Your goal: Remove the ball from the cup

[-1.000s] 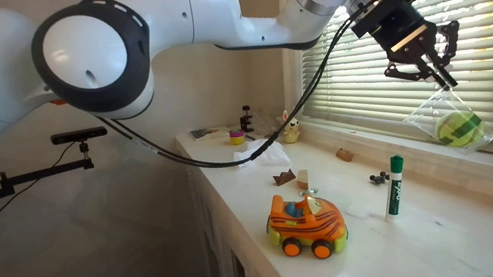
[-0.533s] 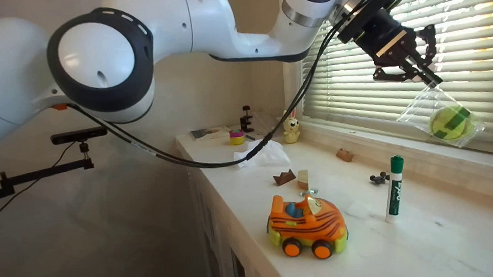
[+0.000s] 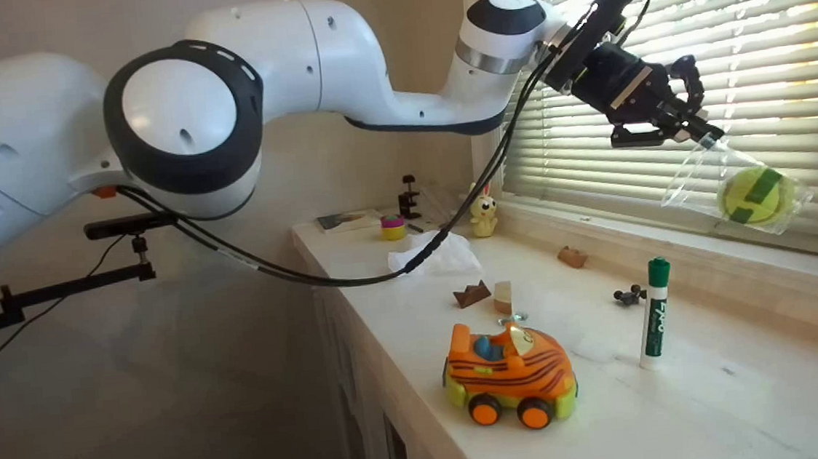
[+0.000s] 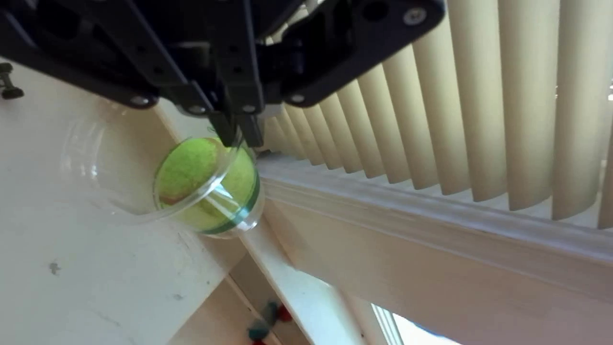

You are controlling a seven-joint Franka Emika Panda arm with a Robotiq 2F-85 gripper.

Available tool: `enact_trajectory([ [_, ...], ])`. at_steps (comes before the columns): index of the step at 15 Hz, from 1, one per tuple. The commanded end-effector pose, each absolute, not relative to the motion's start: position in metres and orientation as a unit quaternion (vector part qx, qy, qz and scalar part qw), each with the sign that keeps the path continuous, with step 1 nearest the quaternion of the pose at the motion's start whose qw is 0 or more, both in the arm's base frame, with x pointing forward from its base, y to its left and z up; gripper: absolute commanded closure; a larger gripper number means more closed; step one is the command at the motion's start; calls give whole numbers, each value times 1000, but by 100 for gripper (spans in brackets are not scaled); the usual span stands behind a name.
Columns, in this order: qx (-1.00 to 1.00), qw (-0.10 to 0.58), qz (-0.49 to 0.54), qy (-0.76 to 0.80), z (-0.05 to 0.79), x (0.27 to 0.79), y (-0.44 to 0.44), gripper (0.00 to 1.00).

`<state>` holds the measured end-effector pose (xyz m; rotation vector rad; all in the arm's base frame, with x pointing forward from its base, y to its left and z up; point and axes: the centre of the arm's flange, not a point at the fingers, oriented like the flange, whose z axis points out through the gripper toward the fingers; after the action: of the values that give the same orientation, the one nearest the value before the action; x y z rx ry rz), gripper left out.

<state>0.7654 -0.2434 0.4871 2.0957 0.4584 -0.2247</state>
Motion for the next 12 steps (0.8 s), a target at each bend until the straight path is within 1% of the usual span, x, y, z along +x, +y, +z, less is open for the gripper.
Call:
enact_trajectory([
  [1,815,522,-130,217,488,763,-237,98],
  [12,753,565,-201,271,472,764,-234,98],
])
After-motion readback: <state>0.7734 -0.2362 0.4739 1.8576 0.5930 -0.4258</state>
